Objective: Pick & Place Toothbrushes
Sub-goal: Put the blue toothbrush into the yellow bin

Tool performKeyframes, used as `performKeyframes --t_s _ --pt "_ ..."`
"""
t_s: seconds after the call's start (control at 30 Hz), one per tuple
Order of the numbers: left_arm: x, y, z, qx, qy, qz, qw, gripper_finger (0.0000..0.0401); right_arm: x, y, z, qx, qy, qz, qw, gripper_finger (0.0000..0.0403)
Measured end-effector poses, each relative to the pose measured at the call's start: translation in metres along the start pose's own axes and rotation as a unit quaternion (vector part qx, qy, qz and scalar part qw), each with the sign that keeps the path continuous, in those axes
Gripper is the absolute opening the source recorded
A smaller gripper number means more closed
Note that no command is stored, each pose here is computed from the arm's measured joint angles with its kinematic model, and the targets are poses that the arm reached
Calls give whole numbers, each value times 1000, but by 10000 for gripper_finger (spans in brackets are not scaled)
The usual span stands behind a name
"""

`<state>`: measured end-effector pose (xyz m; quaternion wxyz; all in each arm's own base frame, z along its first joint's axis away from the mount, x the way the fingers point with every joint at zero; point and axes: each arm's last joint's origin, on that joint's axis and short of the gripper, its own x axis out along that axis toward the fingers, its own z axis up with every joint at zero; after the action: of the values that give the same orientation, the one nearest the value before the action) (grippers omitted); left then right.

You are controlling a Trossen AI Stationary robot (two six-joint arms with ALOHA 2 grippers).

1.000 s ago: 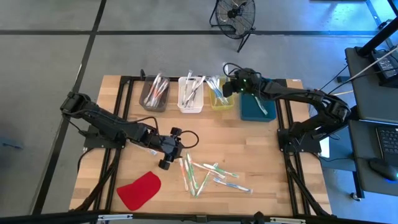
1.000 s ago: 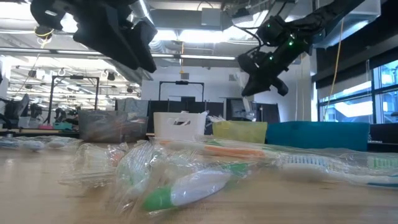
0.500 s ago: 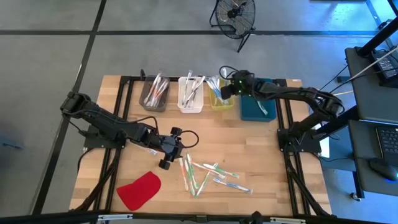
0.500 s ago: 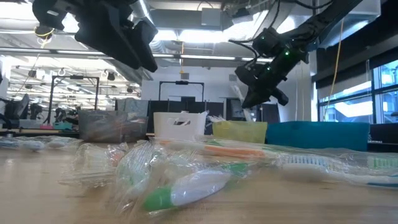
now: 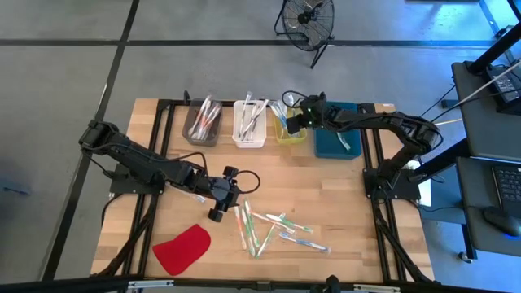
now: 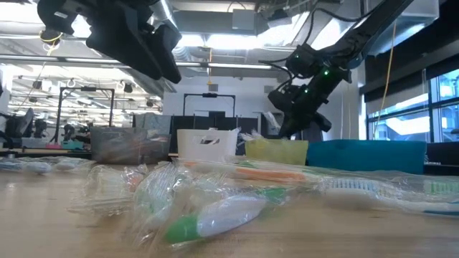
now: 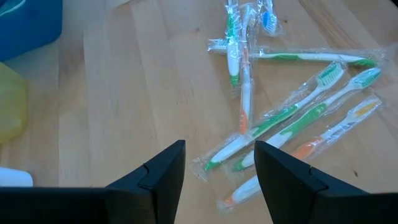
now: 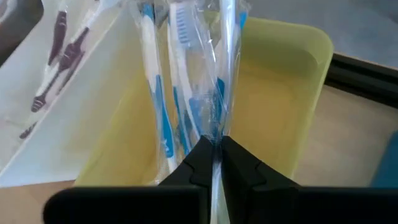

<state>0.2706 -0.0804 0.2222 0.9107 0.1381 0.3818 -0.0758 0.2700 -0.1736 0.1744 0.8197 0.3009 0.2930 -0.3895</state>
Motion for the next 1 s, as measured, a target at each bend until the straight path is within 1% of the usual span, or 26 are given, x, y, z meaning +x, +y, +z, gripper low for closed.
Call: performKeyframes --t_s 0.2,0.43,0.53,0.67,0.83,1.0 --pt "0 0 0 0 0 0 1000 187 6 -1 -2 -7 2 -2 1000 28" --pt "0 0 0 0 0 0 1000 187 6 -2 1 -9 -11 -3 1000 27" --pt "0 0 0 0 0 0 1000 187 6 -4 1 -16 -12 -18 1000 28" --pt "0 0 0 0 0 0 1000 187 6 -4 1 -17 -10 -18 1000 25" --pt "0 0 0 0 0 0 1000 187 6 -5 -3 -11 9 -22 1000 29" --pt "0 0 0 0 0 0 1000 187 6 -4 -4 -10 22 -8 1000 31"
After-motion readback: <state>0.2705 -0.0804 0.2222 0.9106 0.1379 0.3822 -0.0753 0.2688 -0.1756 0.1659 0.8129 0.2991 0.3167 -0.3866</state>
